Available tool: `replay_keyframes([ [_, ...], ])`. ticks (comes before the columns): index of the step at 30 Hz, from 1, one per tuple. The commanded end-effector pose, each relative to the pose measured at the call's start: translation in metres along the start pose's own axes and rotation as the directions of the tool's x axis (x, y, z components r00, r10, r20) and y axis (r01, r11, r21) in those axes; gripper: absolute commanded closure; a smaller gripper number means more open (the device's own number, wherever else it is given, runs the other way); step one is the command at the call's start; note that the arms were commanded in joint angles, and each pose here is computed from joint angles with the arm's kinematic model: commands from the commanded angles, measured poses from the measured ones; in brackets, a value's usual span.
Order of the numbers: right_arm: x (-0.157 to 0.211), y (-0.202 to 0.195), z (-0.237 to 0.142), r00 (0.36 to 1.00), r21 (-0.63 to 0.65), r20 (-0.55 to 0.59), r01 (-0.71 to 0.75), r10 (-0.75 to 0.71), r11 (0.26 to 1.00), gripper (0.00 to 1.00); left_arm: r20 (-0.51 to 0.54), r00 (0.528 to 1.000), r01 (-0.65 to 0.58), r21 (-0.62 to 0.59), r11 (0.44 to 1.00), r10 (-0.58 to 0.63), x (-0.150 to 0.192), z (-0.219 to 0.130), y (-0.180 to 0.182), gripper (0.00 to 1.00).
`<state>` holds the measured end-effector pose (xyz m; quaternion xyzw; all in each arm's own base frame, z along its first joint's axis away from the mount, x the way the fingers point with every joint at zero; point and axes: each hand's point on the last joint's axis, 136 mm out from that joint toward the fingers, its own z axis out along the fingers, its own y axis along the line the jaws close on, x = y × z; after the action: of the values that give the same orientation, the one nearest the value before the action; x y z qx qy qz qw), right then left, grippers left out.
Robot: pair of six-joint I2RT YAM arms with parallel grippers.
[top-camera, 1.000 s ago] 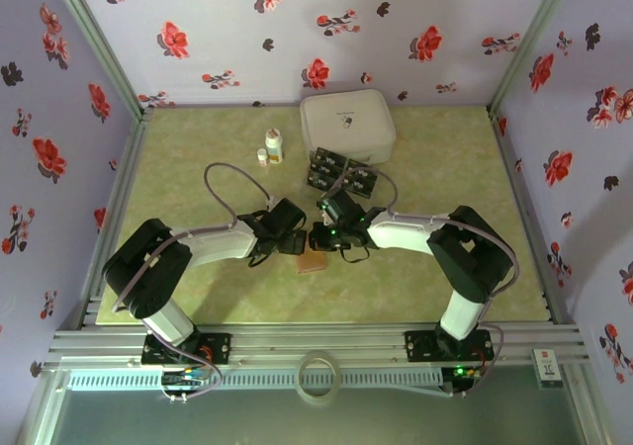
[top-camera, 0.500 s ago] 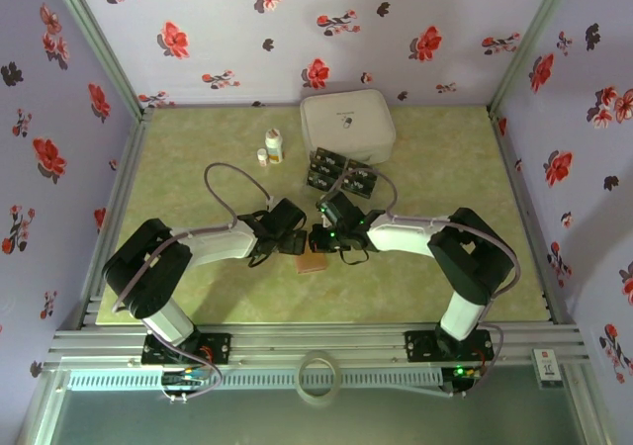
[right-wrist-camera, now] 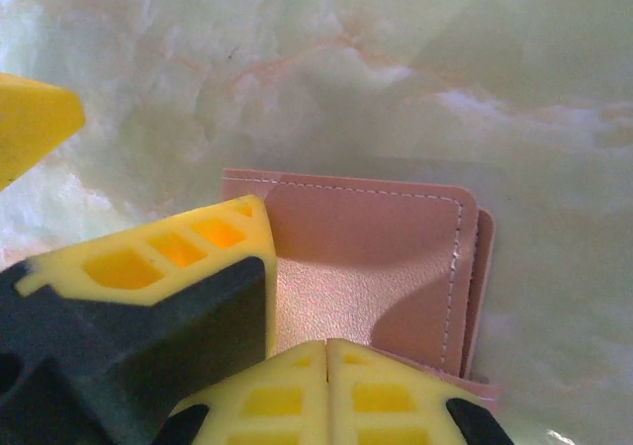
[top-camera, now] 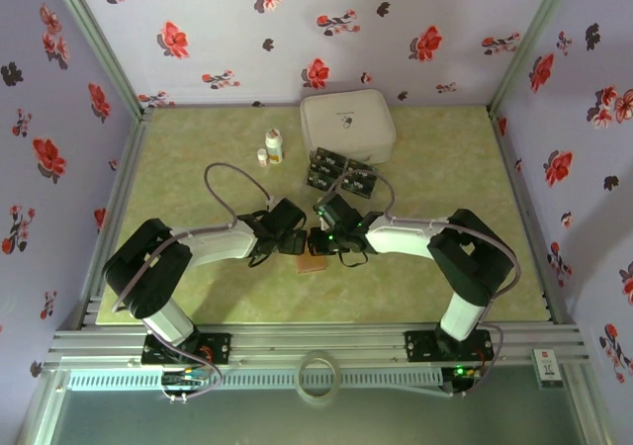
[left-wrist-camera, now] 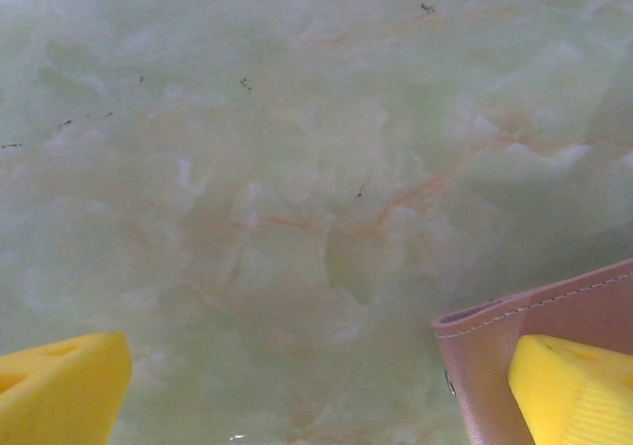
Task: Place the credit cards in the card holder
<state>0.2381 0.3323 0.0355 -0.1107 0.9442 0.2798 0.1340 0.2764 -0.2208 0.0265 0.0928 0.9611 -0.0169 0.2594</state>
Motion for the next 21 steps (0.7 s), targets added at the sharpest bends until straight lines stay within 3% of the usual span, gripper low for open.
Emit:
replay_keyframes([
  [1, 0.048, -0.032, 0.015, 0.987, 0.121, -0.159, 0.012, 0.007, 0.993, 1.00, -0.061, 0.998, -0.018, -0.040, 0.999, 0.016, 0.020, 0.009, 0.009, 0.00],
  [7, 0.052, -0.040, 0.013, 0.986, 0.152, -0.166, 0.015, 0.011, 0.988, 1.00, -0.054, 0.997, 0.063, -0.021, 0.998, -0.064, 0.006, -0.003, 0.017, 0.00],
  [21, 0.077, -0.065, 0.021, 0.978, 0.238, -0.209, 0.032, 0.019, 0.971, 1.00, -0.054, 0.995, 0.081, -0.024, 0.996, -0.082, 0.007, -0.007, 0.022, 0.00],
])
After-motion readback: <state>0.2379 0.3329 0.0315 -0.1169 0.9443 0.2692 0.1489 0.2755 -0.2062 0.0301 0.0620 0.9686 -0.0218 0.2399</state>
